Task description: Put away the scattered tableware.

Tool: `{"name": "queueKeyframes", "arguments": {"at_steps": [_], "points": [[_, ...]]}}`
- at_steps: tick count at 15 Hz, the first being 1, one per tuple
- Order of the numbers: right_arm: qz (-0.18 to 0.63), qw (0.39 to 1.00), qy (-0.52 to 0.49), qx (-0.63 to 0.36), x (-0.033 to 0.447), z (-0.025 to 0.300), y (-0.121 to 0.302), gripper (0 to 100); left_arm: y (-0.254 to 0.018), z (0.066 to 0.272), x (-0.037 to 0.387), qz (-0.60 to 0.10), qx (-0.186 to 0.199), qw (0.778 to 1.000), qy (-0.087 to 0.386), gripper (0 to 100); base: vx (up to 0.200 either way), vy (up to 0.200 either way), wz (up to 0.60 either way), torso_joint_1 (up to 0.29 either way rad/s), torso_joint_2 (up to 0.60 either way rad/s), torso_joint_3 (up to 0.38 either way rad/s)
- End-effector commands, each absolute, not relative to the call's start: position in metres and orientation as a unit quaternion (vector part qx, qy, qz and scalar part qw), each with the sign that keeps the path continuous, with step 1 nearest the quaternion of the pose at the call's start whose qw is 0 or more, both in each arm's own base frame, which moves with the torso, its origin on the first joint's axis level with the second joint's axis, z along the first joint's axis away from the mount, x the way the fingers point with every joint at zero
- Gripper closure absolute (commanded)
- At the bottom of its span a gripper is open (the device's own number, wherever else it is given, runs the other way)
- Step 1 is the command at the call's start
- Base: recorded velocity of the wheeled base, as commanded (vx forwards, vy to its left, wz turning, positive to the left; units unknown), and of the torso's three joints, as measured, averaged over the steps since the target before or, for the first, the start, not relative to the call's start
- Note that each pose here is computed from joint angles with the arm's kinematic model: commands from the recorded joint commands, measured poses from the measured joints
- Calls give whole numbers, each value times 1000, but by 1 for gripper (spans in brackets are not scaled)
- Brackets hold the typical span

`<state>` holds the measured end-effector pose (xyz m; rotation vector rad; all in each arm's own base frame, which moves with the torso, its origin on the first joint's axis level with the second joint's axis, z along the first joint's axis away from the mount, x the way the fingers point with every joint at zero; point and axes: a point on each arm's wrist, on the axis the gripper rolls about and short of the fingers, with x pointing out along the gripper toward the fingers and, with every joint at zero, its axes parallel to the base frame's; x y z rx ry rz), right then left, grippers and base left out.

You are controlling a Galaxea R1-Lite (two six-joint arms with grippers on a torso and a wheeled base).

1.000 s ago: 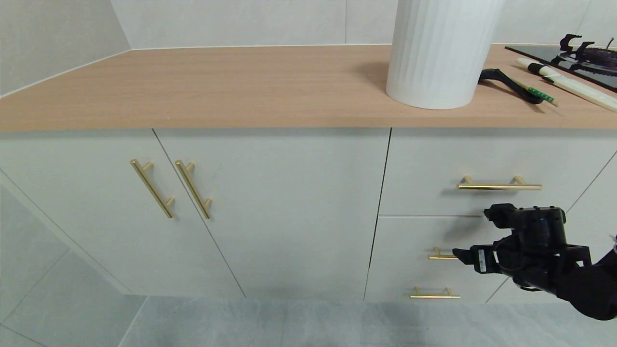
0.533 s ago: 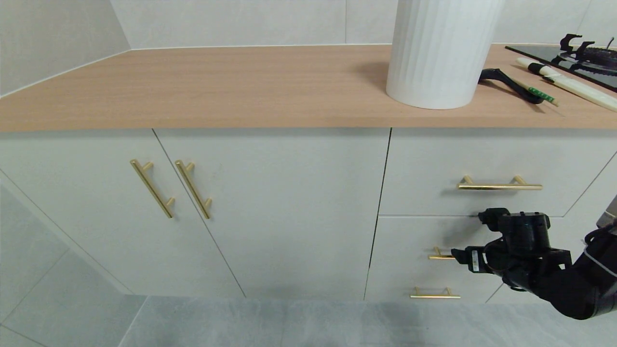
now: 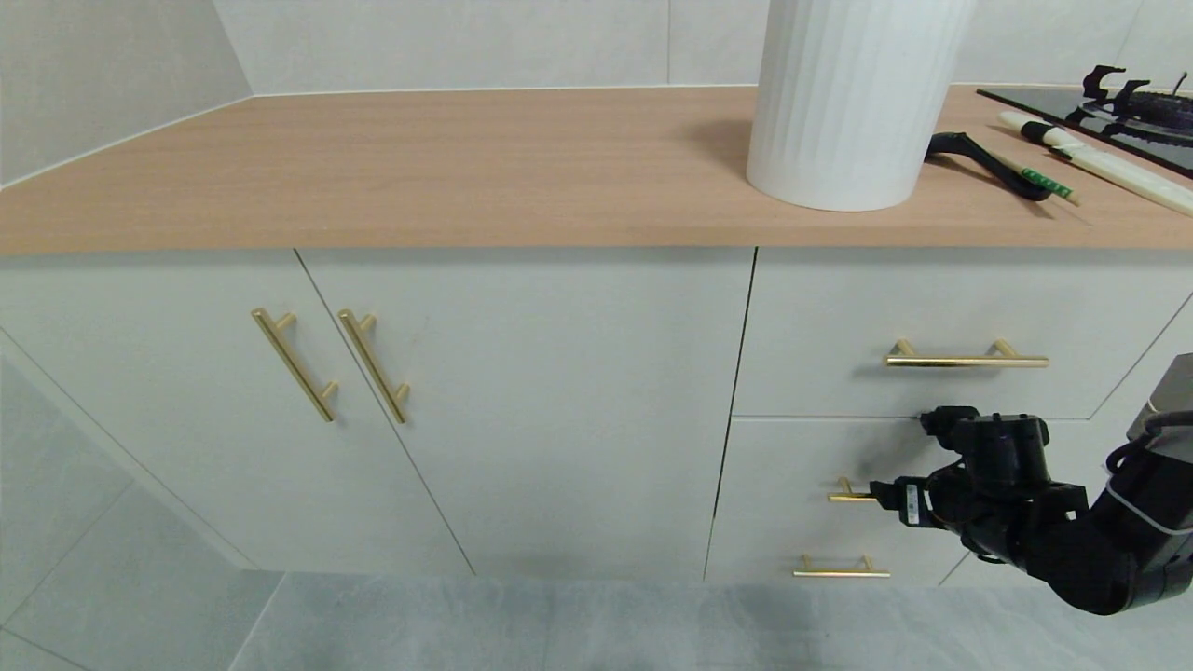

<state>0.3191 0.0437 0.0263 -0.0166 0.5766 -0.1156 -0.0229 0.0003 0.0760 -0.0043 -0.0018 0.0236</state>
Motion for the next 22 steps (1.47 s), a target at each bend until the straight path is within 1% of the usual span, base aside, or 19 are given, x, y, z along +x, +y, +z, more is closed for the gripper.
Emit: {"name": "queueKeyframes", "arguments": {"at_steps": [1, 6, 9, 11, 13, 15, 16, 17, 19, 22], "points": [[-56, 956, 289, -10, 319, 24, 44, 0, 0, 76, -23, 12, -2, 1000, 0, 0, 0, 0, 0, 0, 0, 0], [-56, 953, 298, -16, 315, 24, 43, 0, 0, 76, -23, 12, -2, 1000, 0, 0, 0, 0, 0, 0, 0, 0], [-55, 949, 310, -20, 306, 32, 41, 0, 0, 76, -23, 12, -2, 1000, 0, 0, 0, 0, 0, 0, 0, 0], [-36, 947, 316, -45, 286, 59, 39, 0, 0, 76, -23, 12, -2, 1000, 0, 0, 0, 0, 0, 0, 0, 0], [1, 947, 318, -45, 257, 101, 39, 0, 0, 76, -23, 12, -2, 1000, 0, 0, 0, 0, 0, 0, 0, 0], [51, 947, 316, -43, 224, 149, 43, 0, 0, 76, -23, 12, -2, 1000, 0, 0, 0, 0, 0, 0, 0, 0], [61, 949, 306, -40, 211, 169, 43, 0, 0, 76, -23, 12, -2, 1000, 0, 0, 0, 0, 0, 0, 0, 0], [65, 955, 286, -35, 205, 181, 43, 0, 0, 76, -23, 12, -2, 1000, 0, 0, 0, 0, 0, 0, 0, 0], [61, 963, 261, -25, 207, 187, 43, 0, 0, 76, -23, 12, -2, 1000, 0, 0, 0, 0, 0, 0, 0, 0], [52, 971, 232, -1, 230, 168, 48, 0, 0, 76, -23, 12, -2, 1000, 0, 0, 0, 0, 0, 0, 0, 0]]}}
